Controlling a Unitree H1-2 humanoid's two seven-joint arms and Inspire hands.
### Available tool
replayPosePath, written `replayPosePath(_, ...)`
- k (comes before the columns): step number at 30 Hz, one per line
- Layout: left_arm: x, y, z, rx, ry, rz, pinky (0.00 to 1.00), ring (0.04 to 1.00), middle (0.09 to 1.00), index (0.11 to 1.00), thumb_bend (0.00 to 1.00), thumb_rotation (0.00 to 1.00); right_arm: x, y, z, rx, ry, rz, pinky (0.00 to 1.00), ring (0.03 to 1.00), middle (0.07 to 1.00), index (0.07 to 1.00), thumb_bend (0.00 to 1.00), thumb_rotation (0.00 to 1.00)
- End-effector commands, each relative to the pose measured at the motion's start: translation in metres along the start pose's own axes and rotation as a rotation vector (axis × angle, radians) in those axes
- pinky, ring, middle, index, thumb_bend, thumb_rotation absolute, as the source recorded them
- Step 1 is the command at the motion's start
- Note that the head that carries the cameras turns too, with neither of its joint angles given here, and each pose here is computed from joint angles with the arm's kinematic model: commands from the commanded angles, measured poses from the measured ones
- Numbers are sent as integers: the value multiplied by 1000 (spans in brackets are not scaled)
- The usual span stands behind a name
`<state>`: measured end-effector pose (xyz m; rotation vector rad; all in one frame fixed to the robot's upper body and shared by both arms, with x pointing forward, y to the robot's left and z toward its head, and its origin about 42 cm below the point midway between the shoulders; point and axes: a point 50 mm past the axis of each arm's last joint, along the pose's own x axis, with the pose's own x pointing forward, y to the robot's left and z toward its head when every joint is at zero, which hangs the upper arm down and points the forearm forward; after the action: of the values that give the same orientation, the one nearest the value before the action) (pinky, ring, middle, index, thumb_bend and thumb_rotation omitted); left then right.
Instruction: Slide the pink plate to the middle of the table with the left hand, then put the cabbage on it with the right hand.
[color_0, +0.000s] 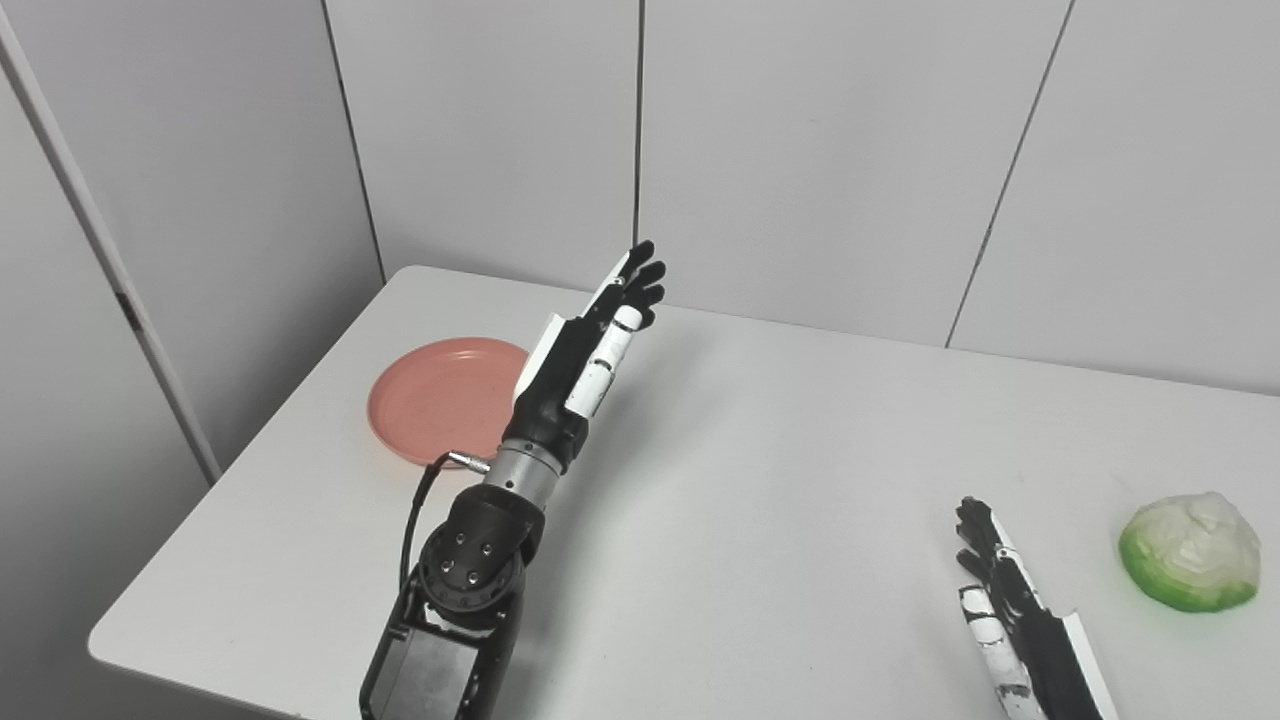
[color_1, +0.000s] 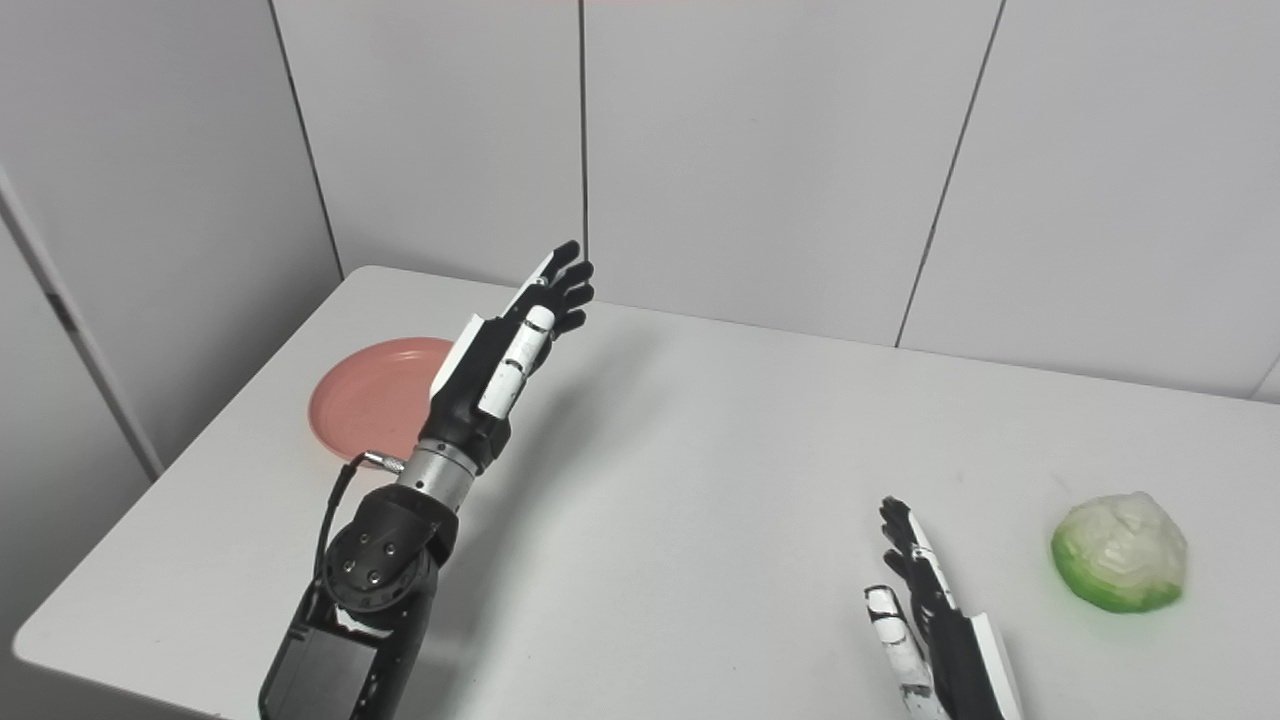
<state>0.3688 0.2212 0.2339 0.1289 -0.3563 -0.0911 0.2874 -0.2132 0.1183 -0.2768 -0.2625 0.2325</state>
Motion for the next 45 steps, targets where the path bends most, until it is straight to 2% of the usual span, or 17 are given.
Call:
replayPosePath(1,17,13,21,12,-78,24,926,933,948,937,494,1000,-8,-7,-24,-19,86,-14,928,951,955,949,266,1000)
replayPosePath(5,24,34,17,13,-69,61,946,940,949,939,472,1000,-8,-7,-25,-18,83,-17,931,949,950,945,269,1000)
replayPosePath(10,32,59,15,4,-48,130,925,926,939,933,476,1000,-8,-6,-24,-7,85,-16,938,953,952,946,268,1000)
replayPosePath(18,44,91,19,11,-44,201,954,932,939,927,474,1000,-9,-7,-24,-3,84,-19,929,951,951,946,243,1000)
replayPosePath(21,46,104,21,21,-38,240,932,921,928,922,452,1000,-9,-7,-24,-13,77,-17,928,951,953,949,252,1000)
replayPosePath(25,45,122,21,45,-33,276,916,906,919,911,495,1000,-9,-8,-24,-16,80,-23,920,945,949,944,271,1000)
replayPosePath(30,43,142,26,22,-26,337,922,920,921,915,427,1000,-11,-8,-22,5,90,-21,937,953,954,947,278,1000)
replayPosePath(32,42,151,26,27,-26,347,932,927,929,921,411,1000,-11,-8,-21,7,91,-20,944,958,957,951,265,1000)
replayPosePath(40,35,180,21,37,-12,374,925,914,917,902,483,1000,-12,-8,-19,11,79,-24,936,951,955,951,240,1000)
replayPosePath(45,33,197,12,9,9,392,907,899,903,882,461,975,-11,-10,-19,3,70,-21,934,949,951,949,246,1000)
